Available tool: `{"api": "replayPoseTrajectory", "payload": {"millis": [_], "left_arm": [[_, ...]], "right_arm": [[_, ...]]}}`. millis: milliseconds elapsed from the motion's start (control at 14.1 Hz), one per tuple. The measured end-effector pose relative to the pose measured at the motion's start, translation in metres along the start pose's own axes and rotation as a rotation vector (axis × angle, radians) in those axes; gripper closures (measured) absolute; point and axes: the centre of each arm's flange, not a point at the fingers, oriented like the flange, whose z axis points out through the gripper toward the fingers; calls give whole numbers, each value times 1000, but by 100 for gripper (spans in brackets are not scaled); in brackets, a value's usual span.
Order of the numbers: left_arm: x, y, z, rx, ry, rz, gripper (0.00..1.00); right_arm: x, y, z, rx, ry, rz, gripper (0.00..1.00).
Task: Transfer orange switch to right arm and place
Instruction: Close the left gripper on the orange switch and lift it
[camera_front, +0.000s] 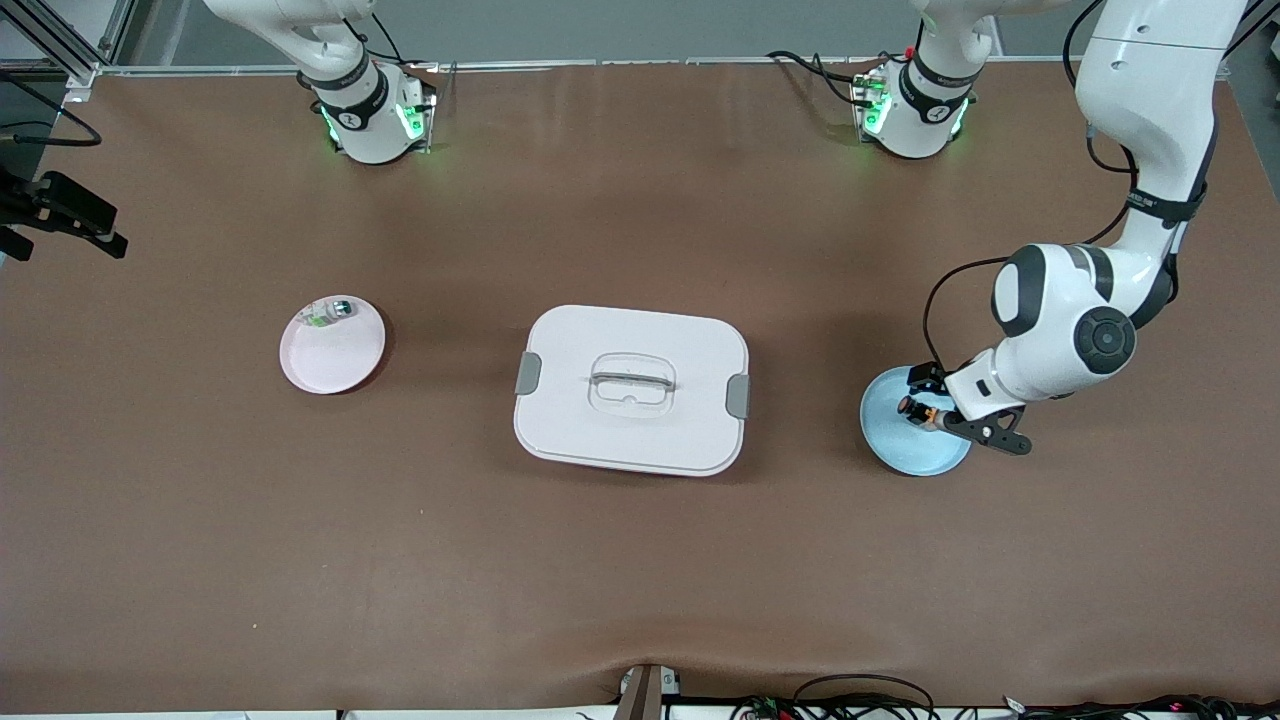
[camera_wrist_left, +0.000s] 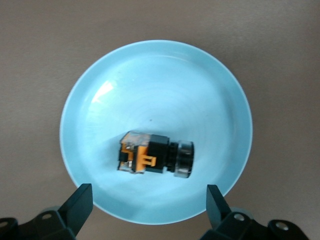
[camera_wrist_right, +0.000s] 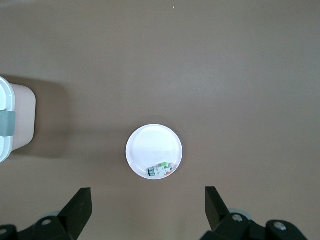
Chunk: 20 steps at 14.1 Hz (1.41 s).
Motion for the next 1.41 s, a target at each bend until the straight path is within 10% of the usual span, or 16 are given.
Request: {"api": "replayPoseTrajectory", "payload": {"millis": [919, 1131, 1414], "left_arm": [[7, 4, 38, -2, 34, 75, 0], [7, 3, 40, -3, 34, 80, 28], [10, 1, 33, 1, 45, 79, 28]], "right_arm": [[3, -3, 5, 0, -10, -5, 0], [3, -3, 5, 0, -10, -5, 0], [3, -3, 5, 0, -10, -5, 0]]}}
